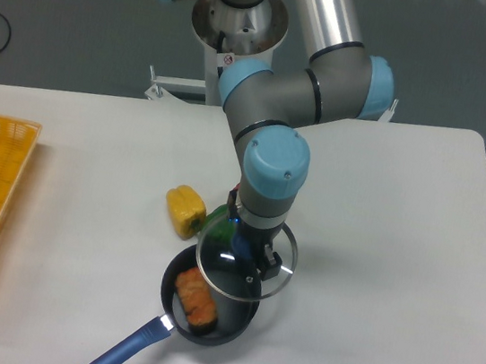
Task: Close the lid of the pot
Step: 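Carry the glass lid over the dark saucepan, then lower the glass lid onto the saucepan rim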
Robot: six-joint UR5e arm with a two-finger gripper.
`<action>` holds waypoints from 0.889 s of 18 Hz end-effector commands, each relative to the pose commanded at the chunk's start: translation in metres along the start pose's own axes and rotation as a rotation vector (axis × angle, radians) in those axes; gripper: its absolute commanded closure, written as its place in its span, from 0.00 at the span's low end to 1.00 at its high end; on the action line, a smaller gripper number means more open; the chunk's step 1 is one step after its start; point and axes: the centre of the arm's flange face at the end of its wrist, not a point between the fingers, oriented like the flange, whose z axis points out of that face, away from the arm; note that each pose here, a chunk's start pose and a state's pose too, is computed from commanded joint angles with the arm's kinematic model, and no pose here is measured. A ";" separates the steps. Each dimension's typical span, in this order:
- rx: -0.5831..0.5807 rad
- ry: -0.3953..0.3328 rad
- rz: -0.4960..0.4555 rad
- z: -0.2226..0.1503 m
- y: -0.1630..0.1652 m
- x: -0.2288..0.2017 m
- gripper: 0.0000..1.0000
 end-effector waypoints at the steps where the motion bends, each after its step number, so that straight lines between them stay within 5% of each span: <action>1: -0.003 0.004 -0.003 0.001 -0.002 0.001 0.46; 16: 0.017 -0.021 -0.018 -0.001 -0.034 -0.012 0.46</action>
